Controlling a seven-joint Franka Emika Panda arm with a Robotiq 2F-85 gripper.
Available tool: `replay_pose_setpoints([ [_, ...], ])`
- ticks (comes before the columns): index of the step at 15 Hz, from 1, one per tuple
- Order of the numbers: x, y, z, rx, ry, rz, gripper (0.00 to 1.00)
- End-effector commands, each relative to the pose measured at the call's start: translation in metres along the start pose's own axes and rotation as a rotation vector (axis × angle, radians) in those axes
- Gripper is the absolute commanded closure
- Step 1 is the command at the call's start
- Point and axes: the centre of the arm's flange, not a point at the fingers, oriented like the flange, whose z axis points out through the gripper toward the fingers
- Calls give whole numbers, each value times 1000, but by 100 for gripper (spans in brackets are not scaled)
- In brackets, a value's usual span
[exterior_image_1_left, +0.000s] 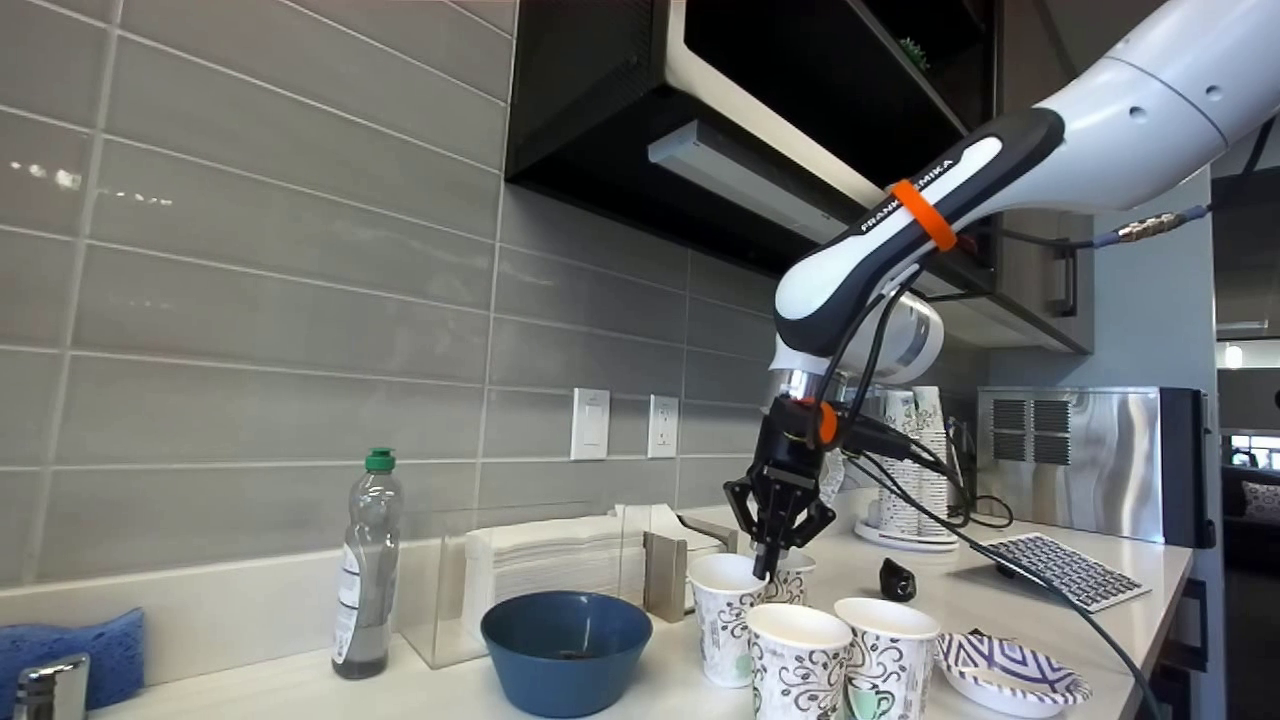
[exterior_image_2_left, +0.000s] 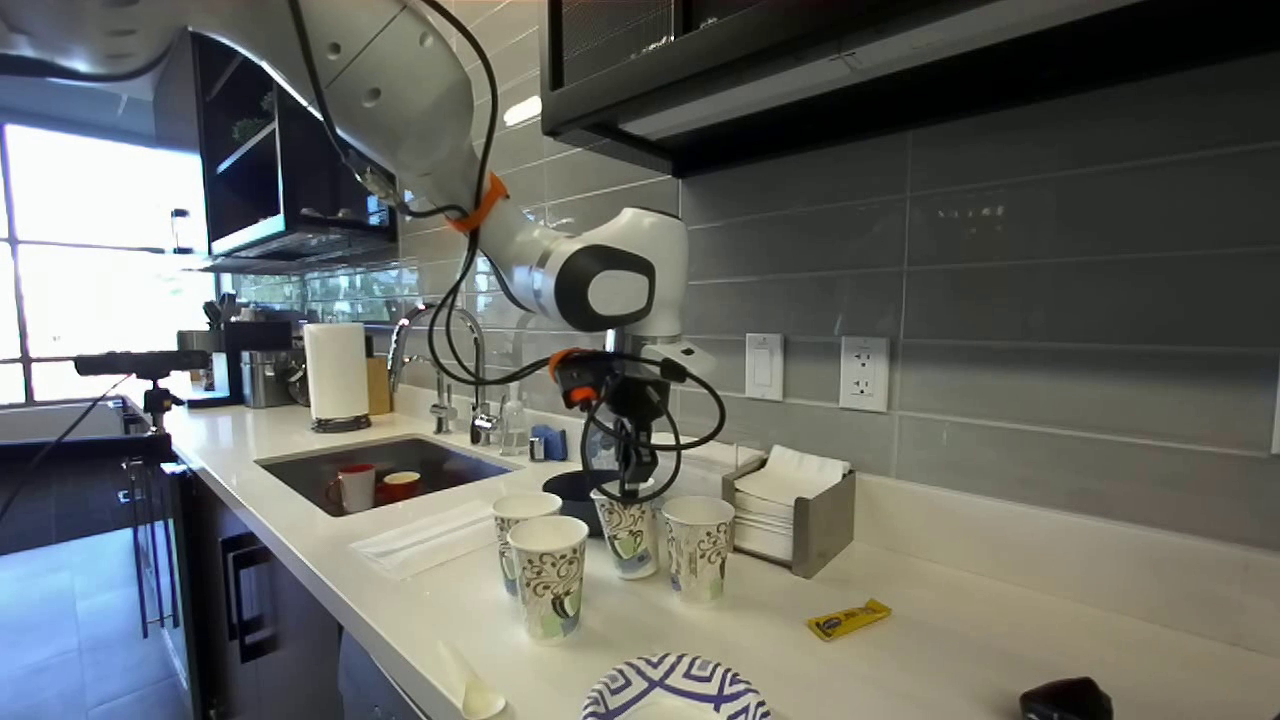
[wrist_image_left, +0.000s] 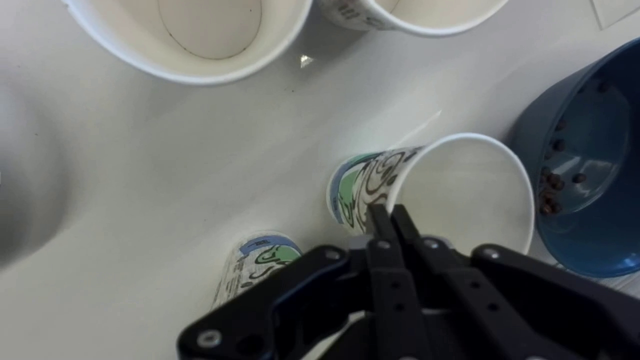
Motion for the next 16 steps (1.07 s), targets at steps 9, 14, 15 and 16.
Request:
replay_pose_setpoints([
  [9, 2, 13, -8, 0, 13, -14, 99],
  [14, 3, 10, -8, 21, 11, -33, 99],
  [15, 4, 10, -8, 26, 9, -36, 99],
  [16, 4, 9, -8, 28, 8, -40, 99],
])
